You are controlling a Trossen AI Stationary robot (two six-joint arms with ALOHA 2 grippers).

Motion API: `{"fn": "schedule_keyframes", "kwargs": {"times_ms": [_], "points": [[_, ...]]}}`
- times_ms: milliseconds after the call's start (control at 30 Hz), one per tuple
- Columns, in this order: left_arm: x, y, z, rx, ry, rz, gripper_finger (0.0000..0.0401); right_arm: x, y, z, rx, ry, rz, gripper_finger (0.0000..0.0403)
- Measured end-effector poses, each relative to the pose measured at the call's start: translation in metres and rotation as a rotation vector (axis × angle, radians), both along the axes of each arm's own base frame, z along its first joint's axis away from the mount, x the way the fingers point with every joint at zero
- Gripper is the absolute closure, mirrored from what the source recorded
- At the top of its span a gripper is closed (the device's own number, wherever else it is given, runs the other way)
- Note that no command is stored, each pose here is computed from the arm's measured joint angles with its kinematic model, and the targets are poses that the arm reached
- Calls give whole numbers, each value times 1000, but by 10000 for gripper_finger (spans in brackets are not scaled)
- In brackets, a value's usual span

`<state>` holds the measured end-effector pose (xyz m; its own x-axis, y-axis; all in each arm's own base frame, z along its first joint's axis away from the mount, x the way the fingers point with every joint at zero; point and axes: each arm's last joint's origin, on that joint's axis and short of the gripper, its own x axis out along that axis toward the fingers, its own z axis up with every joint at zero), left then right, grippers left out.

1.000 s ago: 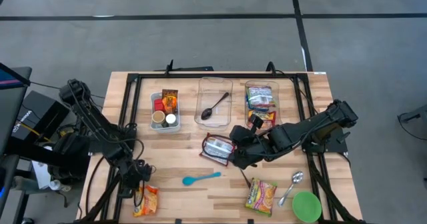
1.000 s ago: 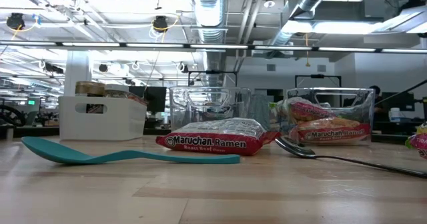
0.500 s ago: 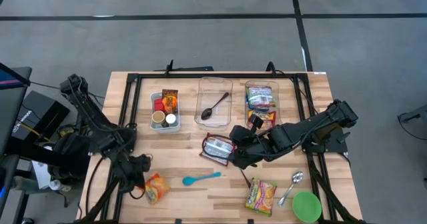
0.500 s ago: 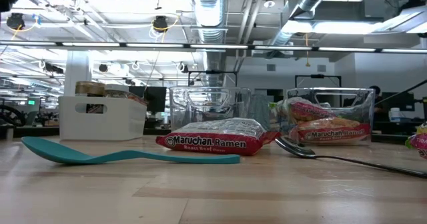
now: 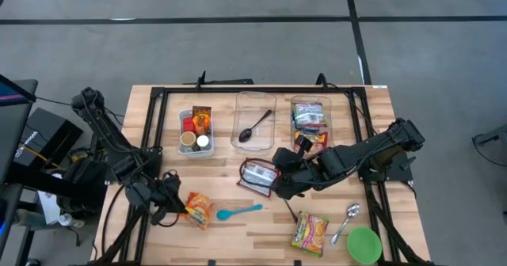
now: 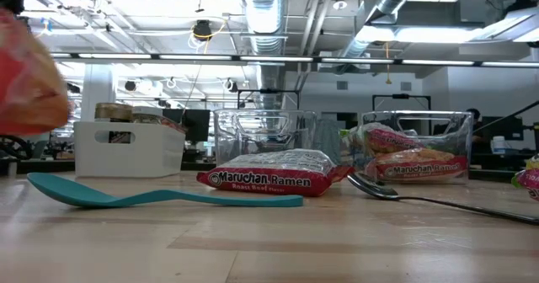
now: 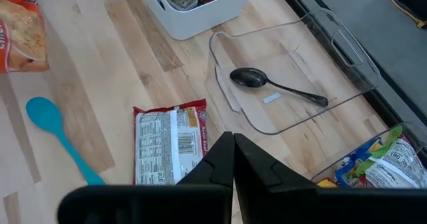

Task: Pick & Place Food Item
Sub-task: Put the orange noodle pack into the right transparent bin

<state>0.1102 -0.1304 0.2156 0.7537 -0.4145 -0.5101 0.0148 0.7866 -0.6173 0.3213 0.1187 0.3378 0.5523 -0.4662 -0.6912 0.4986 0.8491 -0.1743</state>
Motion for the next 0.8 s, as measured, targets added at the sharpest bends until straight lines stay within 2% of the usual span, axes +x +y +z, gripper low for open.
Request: {"fn": "schedule_keyframes", "kwargs": {"times_ms": [300, 433, 600, 800], "points": [[10, 2, 19, 67, -298, 252, 401, 2, -7, 0, 1, -1, -22, 402], [14, 5, 34, 74, -442, 418, 401, 3, -9, 0, 3, -4, -29, 402], [26, 18, 51, -20, -542, 613, 401, 4, -10, 0, 3, -8, -34, 402], [43, 46, 67, -149, -650, 837, 401, 6, -10, 1, -3, -16, -22, 402]]}}
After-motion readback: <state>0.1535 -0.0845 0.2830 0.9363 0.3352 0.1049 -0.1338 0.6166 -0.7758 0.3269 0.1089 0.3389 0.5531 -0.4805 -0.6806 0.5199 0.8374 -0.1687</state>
